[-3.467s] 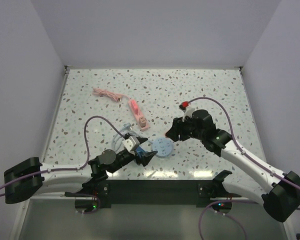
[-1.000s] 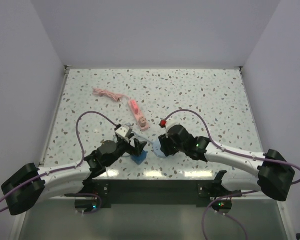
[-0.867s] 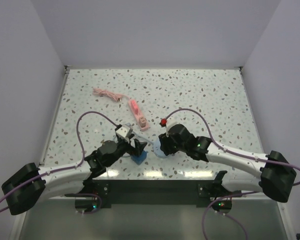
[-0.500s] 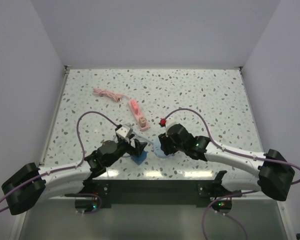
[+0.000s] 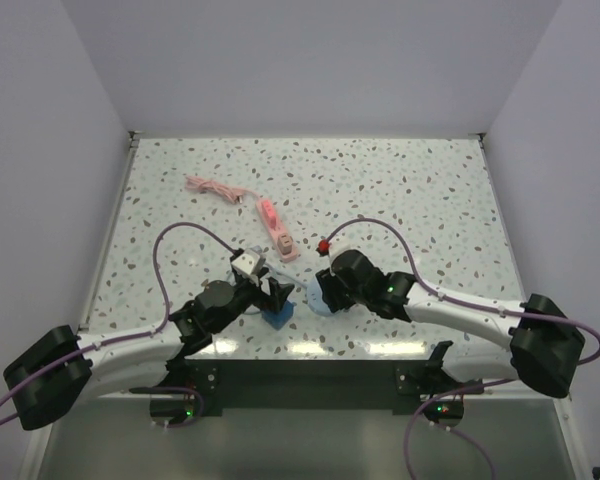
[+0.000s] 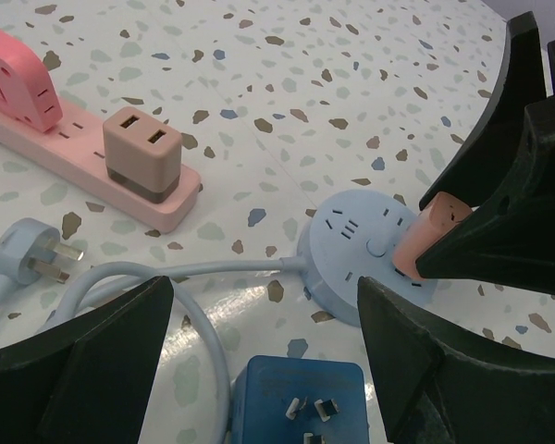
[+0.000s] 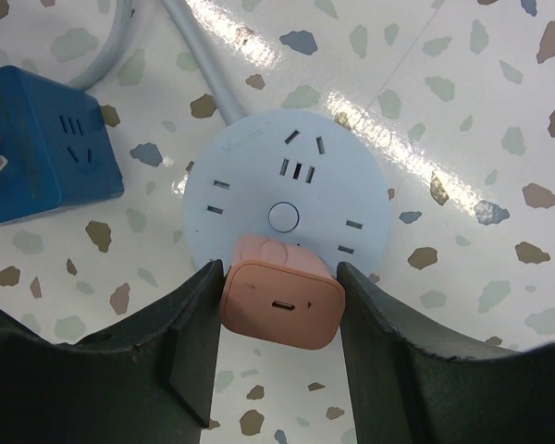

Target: Insert the plug

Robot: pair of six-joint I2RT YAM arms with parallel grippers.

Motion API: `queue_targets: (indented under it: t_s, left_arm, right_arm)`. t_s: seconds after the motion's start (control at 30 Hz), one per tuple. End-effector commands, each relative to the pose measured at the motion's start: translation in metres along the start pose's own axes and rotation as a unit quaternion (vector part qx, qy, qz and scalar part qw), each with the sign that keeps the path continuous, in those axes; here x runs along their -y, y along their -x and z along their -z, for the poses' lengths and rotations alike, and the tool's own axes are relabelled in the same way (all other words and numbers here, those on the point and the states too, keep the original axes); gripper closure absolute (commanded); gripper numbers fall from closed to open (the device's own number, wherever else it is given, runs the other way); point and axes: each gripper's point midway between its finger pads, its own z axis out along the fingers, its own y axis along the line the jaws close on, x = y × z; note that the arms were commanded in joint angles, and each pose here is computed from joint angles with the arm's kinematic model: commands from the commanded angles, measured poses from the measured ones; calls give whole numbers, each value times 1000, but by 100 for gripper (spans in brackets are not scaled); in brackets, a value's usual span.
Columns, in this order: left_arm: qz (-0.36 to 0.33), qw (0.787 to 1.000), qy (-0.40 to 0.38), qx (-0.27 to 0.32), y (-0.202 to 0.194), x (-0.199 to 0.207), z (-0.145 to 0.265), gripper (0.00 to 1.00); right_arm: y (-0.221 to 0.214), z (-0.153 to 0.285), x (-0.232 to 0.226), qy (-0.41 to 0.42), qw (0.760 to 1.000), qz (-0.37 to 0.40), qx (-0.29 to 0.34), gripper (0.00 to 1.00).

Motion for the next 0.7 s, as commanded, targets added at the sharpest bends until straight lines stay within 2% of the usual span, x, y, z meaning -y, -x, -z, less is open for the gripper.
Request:
queue_targets:
  t_s: [0.0, 0.67]
  left_arm:
    - [6, 1000, -8, 26, 18, 5, -5, 14]
    - [4, 1000, -6, 28, 18, 3, -5, 14]
  right_arm:
    - [10, 1, -4, 4, 1000, -3, 11, 100]
    - [-11, -12, -4, -44, 998, 24, -24, 100]
